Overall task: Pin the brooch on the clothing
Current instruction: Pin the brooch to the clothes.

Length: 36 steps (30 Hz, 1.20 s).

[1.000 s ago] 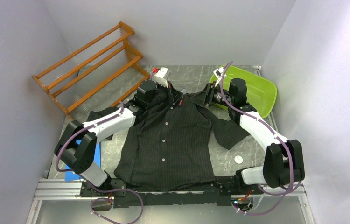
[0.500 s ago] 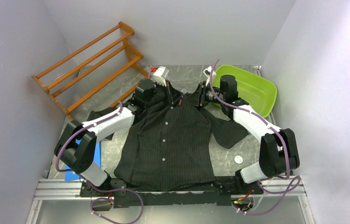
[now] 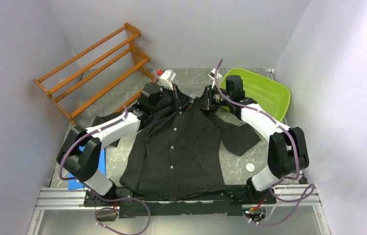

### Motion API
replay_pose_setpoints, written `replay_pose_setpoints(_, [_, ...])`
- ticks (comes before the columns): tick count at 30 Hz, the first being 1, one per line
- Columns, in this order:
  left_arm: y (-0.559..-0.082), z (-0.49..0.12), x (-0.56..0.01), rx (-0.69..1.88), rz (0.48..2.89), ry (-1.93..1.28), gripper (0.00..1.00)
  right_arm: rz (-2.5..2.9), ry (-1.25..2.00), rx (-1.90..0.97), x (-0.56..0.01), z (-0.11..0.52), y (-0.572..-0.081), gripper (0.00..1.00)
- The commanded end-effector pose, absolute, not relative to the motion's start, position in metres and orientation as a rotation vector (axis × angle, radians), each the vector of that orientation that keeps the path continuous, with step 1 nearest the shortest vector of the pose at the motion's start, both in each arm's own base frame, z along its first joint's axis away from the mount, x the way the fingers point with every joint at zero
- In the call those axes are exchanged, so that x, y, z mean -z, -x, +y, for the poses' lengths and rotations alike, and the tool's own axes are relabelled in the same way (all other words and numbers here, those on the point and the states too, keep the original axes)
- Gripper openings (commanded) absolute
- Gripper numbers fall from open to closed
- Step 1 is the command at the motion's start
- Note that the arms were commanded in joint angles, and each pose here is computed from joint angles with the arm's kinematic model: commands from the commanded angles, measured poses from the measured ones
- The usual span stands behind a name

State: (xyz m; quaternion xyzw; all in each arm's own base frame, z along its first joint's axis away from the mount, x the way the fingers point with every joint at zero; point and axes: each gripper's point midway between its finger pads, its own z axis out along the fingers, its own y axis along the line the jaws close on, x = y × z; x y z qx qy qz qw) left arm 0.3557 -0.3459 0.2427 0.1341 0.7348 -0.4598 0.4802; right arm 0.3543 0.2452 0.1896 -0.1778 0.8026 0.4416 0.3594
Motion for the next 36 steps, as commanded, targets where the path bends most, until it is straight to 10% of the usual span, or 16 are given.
replay_pose_setpoints(1, [-0.343, -0.354, -0.302, 1.255, 1.592, -0.367, 0.03, 2.113, 0.48, -1.099, -0.183, 0.245, -0.359, 0.13])
replay_pose_setpoints(11, [-0.339, -0.353, -0.307, 1.284, 1.567, -0.375, 0.03, 2.171, 0.488, -1.038, -0.178, 0.239, -0.357, 0.22])
replay_pose_setpoints(22, [-0.338, -0.346, -0.298, 1.245, 1.592, -0.412, 0.03, 1.807, 0.628, -1.031, -0.259, 0.23, -0.322, 0.83])
replay_pose_setpoints(36, [-0.309, -0.349, -0.315, 1.307, 1.456, -0.598, 0.03, 1.537, 0.615, -1.291, -0.314, 0.225, -0.329, 0.69])
